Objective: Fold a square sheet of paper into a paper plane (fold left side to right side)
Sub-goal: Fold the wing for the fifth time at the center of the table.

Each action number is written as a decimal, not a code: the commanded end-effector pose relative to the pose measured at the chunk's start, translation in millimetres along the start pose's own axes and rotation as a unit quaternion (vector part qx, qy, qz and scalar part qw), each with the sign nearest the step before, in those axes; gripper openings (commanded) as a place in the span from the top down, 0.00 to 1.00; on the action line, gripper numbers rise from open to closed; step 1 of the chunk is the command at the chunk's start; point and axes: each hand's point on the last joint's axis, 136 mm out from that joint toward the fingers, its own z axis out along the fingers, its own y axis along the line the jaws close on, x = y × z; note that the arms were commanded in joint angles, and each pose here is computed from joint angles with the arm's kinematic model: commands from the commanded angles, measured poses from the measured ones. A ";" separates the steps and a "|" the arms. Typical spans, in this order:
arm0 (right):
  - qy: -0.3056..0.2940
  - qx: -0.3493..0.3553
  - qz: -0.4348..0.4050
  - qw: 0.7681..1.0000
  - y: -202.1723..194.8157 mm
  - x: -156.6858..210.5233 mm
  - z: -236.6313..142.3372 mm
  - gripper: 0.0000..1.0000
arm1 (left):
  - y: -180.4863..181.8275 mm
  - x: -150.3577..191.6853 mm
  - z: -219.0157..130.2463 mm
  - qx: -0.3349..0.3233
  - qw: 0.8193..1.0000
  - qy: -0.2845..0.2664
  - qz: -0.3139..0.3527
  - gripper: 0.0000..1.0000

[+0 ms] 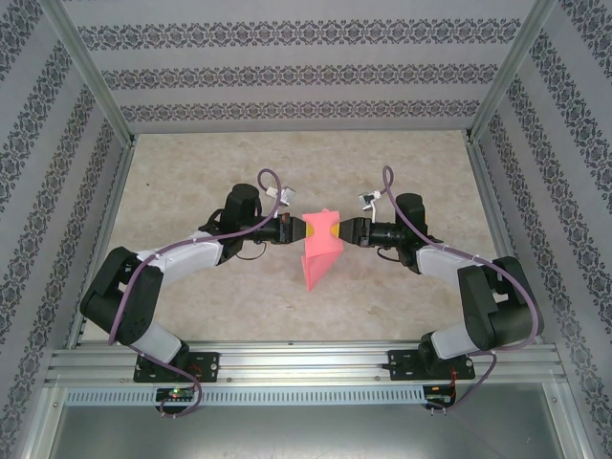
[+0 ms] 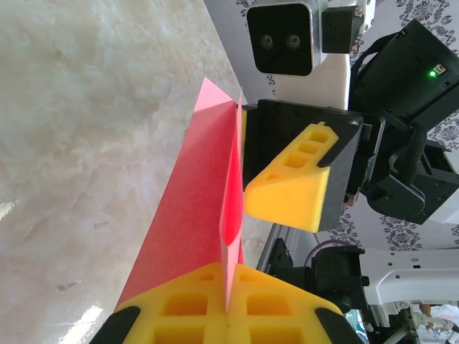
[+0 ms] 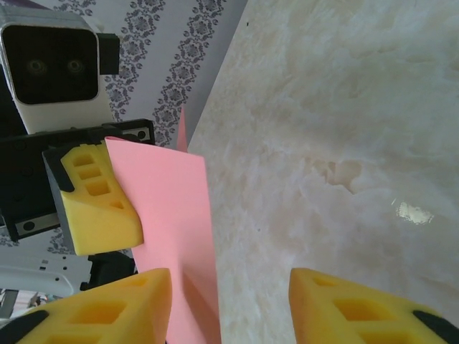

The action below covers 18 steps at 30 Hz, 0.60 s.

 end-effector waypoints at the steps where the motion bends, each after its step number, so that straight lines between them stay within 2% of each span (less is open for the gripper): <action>1: 0.008 -0.022 -0.028 0.999 10.4 -3.6 3.3 0.63 | 5.1 -4.1 -4.4 0.001 1.000 -0.008 0.012 1.00; 5: 0.012 -0.017 -0.020 1.000 4.7 -0.1 5.1 0.80 | 19.5 -1.9 -1.6 -0.012 1.000 -0.007 -0.006 1.00; 10: 0.019 -0.004 -0.004 1.000 -6.4 5.5 9.1 0.95 | 35.4 2.7 3.4 -0.026 0.999 -0.002 -0.024 0.99; 11: 0.021 0.000 -0.001 1.000 -8.9 6.5 10.1 0.98 | 40.1 2.6 3.7 -0.033 0.999 -0.003 -0.029 0.92; 14: 0.024 0.019 0.016 0.999 -19.1 10.5 12.4 1.00 | 55.7 0.4 0.3 -0.074 0.996 -0.003 -0.046 0.62; 18: 0.043 0.052 0.042 0.997 -35.1 20.5 16.9 1.00 | 73.6 -8.3 -19.7 -0.185 0.982 -0.008 -0.029 0.45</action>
